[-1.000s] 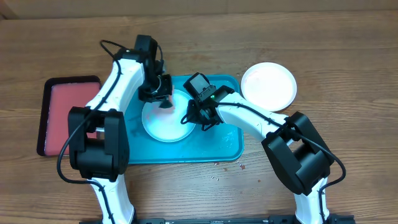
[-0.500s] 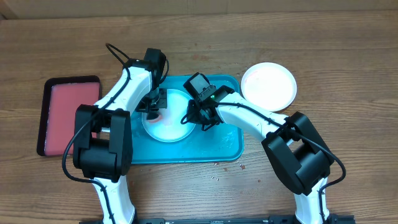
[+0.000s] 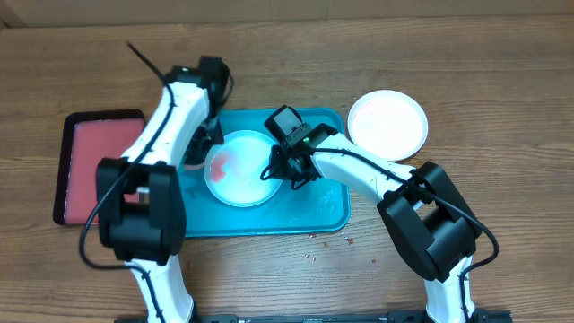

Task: Clean dirty plates on tray and stack at the side
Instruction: 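Lift the light-blue plate with the right gripper and carry it right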

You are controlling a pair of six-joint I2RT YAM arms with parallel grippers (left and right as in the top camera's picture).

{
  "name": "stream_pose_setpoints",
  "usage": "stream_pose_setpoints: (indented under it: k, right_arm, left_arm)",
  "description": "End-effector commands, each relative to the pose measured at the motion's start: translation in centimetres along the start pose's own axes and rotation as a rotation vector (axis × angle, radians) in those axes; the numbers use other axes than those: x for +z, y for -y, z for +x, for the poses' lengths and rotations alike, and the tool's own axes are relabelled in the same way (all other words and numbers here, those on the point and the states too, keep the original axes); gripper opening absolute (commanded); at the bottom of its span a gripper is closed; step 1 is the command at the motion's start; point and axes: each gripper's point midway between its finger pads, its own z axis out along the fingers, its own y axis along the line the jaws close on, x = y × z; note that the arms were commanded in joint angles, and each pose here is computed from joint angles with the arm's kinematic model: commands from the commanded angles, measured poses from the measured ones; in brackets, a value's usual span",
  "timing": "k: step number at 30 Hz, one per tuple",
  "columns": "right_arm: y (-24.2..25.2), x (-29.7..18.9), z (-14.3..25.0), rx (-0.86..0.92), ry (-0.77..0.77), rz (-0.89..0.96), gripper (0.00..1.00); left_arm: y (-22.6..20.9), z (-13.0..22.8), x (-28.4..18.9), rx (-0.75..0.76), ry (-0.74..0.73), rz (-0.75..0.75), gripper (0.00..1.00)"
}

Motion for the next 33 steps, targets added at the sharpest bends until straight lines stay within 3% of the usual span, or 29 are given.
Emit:
stream_pose_setpoints:
  k: [1,6,11,18,25,33]
  right_arm:
    - [1.2,0.2,-0.4,-0.11,0.011,0.042,0.04]
    - [1.2,0.2,0.0,-0.109,-0.009,0.042,0.04]
    - [0.4,-0.5,-0.7,-0.111,0.006,0.025,0.04]
    - [-2.5,-5.8,-3.4,-0.204,0.07,0.005,0.04]
    - [-2.3,-14.3,-6.2,-0.227,0.223,0.155,0.04]
    - [-0.7,-18.0,-6.8,-0.312,0.342,0.358,0.04]
  left_arm:
    - [-2.5,-1.7,-5.2,-0.123,0.14,0.05,0.04]
    - [-6.8,-2.1,-7.5,-0.232,0.188,0.079,0.04]
    - [-9.8,-1.6,-6.8,-0.341,0.113,0.166,0.04]
    - [-11.2,-1.4,-5.3,-0.396,0.022,0.336,0.04]
    - [-11.9,-2.1,-5.1,-0.413,0.039,0.37,0.04]
    - [-11.9,-2.3,-5.1,-0.415,0.047,0.374,0.04]
